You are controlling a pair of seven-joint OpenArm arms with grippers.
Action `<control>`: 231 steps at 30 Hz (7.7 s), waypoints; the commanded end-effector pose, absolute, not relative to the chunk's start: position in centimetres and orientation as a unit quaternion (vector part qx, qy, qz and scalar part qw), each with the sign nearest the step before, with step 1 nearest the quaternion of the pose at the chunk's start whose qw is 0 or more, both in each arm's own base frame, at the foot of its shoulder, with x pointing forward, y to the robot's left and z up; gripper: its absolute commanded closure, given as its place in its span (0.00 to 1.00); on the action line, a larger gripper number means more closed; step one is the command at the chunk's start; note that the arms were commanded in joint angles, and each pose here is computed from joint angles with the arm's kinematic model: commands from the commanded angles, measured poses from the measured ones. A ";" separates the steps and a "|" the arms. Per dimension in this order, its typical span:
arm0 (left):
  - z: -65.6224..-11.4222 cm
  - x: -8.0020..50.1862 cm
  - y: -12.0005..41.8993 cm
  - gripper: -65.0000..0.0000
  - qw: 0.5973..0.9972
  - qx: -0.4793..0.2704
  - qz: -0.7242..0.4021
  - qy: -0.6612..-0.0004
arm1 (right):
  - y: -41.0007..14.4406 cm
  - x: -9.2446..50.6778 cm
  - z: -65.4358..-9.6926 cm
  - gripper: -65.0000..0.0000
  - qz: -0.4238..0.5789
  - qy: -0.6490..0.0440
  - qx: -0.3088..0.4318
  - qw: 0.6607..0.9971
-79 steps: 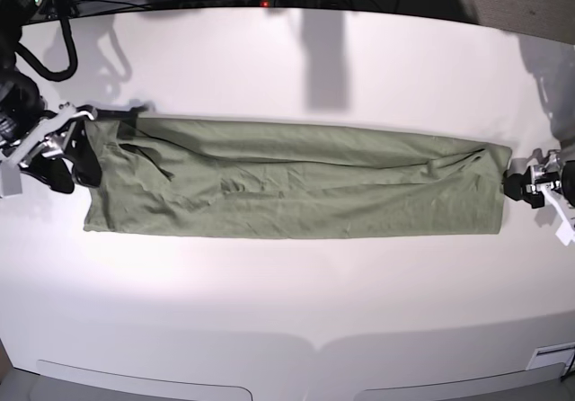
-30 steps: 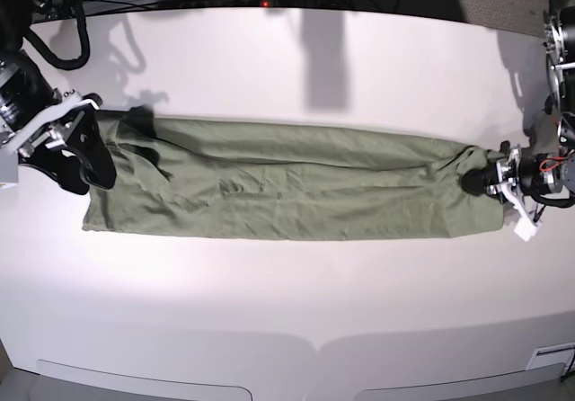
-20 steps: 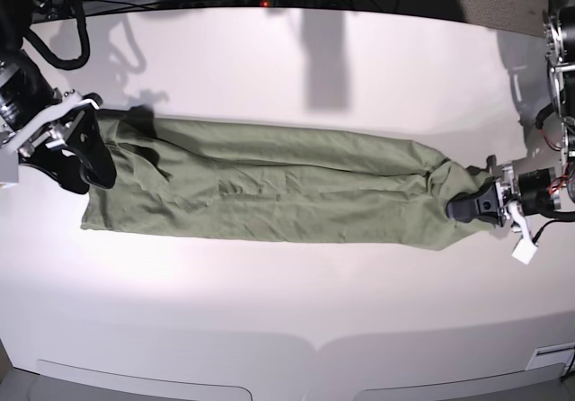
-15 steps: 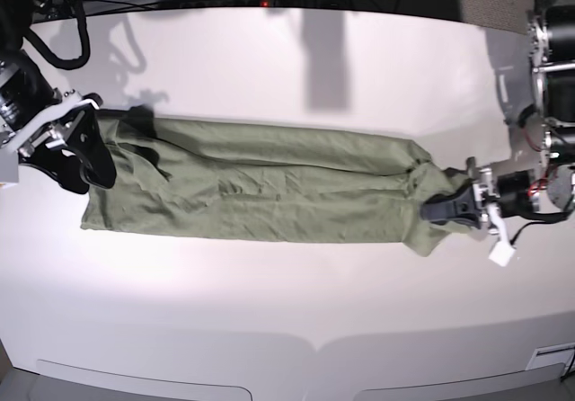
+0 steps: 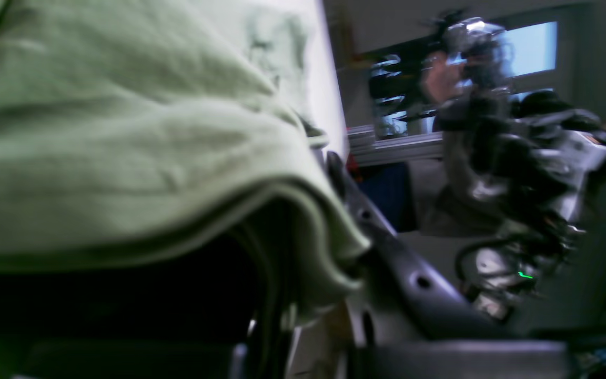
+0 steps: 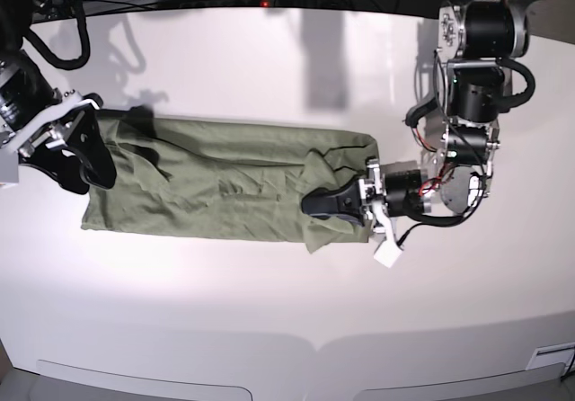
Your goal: Fold the T-shirt properly
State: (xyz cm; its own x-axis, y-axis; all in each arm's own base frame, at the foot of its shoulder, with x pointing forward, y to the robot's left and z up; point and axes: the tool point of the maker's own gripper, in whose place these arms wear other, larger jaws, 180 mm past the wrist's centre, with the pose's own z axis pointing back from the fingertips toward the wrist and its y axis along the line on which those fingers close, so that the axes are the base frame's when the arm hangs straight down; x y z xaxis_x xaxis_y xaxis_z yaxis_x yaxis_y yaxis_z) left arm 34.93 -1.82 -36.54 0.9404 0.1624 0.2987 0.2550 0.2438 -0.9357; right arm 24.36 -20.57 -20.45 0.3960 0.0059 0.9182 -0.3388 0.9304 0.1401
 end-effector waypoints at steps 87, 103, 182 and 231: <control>-22.9 51.9 -5.4 0.46 0.811 -0.300 -0.271 -0.423 | -36.8 33.5 -36.5 0.27 -0.081 -0.322 0.072 0.941; -27.8 48.2 -4.9 0.46 0.839 -0.331 -0.272 -0.337 | -31.5 32.0 -41.9 0.28 -0.126 -0.272 0.215 0.929; -33.4 48.8 8.1 0.46 0.895 -0.092 -0.248 -0.359 | 4.6 39.4 -32.7 0.78 0.141 -0.208 0.501 0.828; -28.9 31.5 6.5 0.93 0.771 -0.460 -0.075 -0.434 | -1.9 47.1 -35.7 0.65 0.176 -0.304 0.284 0.892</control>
State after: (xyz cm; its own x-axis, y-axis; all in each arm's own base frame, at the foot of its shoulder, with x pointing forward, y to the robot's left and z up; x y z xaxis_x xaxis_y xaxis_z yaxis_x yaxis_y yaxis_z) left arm 30.73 6.66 -30.68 0.6571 0.2612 0.7071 0.4771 0.5822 -0.6584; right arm 45.16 -2.40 -38.40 0.7972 0.1595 0.5823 -0.4584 0.7875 0.4119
